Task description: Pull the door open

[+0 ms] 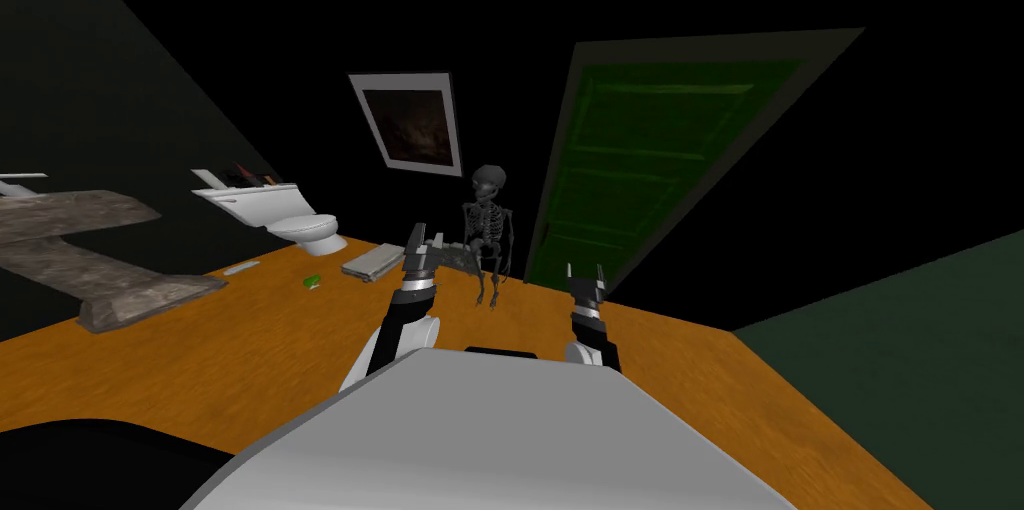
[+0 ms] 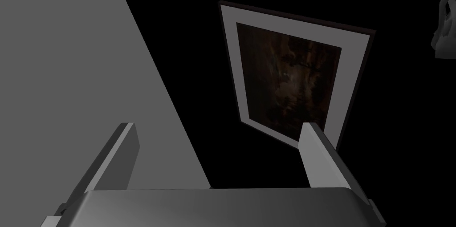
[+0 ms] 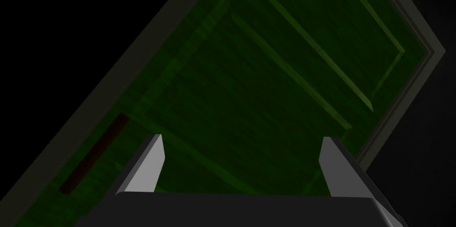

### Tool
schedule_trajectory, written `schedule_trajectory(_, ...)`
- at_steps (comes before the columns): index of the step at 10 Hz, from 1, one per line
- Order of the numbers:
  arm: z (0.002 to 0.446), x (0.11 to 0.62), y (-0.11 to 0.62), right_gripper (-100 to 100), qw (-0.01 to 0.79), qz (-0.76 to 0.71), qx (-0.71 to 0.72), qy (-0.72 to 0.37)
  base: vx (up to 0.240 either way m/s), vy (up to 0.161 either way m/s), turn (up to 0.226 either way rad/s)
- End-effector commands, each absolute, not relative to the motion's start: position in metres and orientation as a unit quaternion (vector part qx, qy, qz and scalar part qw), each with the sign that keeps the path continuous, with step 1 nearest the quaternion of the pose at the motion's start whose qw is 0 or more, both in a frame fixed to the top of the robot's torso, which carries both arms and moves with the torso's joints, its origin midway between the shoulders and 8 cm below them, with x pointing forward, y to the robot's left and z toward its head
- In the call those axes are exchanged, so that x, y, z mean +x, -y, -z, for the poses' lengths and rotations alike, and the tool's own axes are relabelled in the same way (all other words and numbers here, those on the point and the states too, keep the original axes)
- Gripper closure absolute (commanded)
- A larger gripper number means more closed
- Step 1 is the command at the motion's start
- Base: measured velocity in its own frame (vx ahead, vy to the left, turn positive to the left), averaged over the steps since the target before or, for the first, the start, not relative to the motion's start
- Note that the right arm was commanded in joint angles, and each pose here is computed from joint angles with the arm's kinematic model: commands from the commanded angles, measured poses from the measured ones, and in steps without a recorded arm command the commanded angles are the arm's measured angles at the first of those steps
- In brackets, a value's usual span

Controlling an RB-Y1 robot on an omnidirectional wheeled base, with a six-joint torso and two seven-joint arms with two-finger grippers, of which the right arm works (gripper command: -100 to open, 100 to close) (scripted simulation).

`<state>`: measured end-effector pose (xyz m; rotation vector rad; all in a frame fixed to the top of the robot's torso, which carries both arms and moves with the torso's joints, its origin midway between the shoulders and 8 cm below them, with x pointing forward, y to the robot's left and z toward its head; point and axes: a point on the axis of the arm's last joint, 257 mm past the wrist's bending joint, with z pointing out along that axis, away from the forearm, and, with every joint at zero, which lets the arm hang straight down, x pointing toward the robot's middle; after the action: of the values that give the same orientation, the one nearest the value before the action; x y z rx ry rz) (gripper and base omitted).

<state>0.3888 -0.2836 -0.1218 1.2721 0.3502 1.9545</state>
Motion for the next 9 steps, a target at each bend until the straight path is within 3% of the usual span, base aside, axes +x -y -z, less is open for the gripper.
schedule_trajectory(1, 0.135, 0.390, 0.289, -100, 0.361, -0.770, 0.512, -0.121, 0.096, -0.008, 0.124)
schedule_trajectory(9, 0.209, 0.391, 0.306, -100, 0.275, -0.767, 0.578, -0.044, 0.099, -0.015, 0.121)
